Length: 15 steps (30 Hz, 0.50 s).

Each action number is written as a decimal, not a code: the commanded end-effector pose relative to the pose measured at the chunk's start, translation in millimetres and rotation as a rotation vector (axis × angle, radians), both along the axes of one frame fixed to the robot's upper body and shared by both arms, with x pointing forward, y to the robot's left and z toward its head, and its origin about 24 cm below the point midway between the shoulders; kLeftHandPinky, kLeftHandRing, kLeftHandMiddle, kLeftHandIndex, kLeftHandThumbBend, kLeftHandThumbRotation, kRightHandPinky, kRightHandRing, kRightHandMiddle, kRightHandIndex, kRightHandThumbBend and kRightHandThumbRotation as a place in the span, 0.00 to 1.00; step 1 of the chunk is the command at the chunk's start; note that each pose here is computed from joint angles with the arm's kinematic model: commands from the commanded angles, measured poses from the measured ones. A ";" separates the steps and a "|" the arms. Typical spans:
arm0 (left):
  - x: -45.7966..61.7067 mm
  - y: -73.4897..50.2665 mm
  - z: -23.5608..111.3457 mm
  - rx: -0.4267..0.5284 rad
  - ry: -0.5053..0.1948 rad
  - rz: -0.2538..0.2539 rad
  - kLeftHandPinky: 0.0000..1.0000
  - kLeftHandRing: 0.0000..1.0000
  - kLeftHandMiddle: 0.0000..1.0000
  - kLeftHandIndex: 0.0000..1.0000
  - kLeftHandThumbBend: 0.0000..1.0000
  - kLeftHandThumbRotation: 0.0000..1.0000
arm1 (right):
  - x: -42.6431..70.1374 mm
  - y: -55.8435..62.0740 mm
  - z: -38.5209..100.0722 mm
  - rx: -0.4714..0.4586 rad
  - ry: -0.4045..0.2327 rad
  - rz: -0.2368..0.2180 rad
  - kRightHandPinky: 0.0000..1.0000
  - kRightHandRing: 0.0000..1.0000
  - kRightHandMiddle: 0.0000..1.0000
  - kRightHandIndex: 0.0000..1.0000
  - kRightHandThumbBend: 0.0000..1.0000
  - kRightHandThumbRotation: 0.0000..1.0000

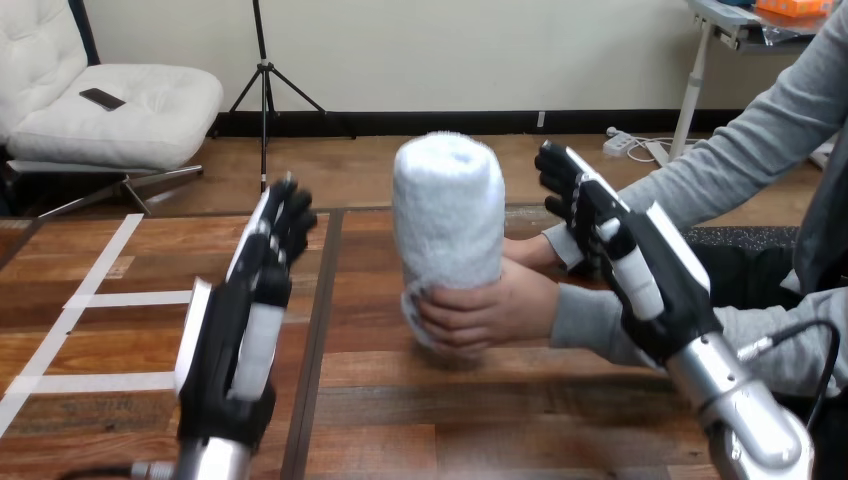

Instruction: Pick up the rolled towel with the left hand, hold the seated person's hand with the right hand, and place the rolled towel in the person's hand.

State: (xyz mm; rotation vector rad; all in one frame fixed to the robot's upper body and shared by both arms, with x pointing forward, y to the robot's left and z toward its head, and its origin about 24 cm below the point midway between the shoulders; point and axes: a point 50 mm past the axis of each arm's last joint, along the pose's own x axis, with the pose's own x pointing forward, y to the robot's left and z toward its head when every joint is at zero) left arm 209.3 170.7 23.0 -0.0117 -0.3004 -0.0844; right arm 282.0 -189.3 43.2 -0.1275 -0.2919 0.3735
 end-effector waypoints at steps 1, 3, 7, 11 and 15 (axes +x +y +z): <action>-10.2 -5.7 32.8 -0.020 -0.167 -0.055 0.89 0.89 0.91 0.92 0.94 0.93 | -16.0 13.9 42.3 0.161 -0.189 0.049 1.00 0.95 0.94 0.93 1.00 1.00; -13.5 -5.0 32.8 -0.016 -0.170 -0.055 0.88 0.89 0.91 0.92 0.92 0.93 | -20.8 15.7 41.8 0.170 -0.190 0.061 1.00 0.94 0.93 0.93 1.00 1.00; -18.8 -4.2 33.9 -0.012 -0.179 -0.052 0.87 0.89 0.91 0.92 0.90 0.93 | -29.1 18.4 40.9 0.180 -0.187 0.084 0.99 0.93 0.92 0.92 1.00 1.00; -22.6 -4.1 35.5 -0.016 -0.187 -0.049 0.86 0.90 0.91 0.92 0.88 0.93 | -35.8 20.0 39.9 0.196 -0.184 0.111 0.98 0.93 0.92 0.92 1.00 1.00; -25.3 -5.0 38.2 -0.025 -0.199 -0.052 0.86 0.90 0.91 0.92 0.88 0.93 | -43.6 20.9 38.1 0.213 -0.175 0.128 0.98 0.93 0.92 0.92 1.00 1.00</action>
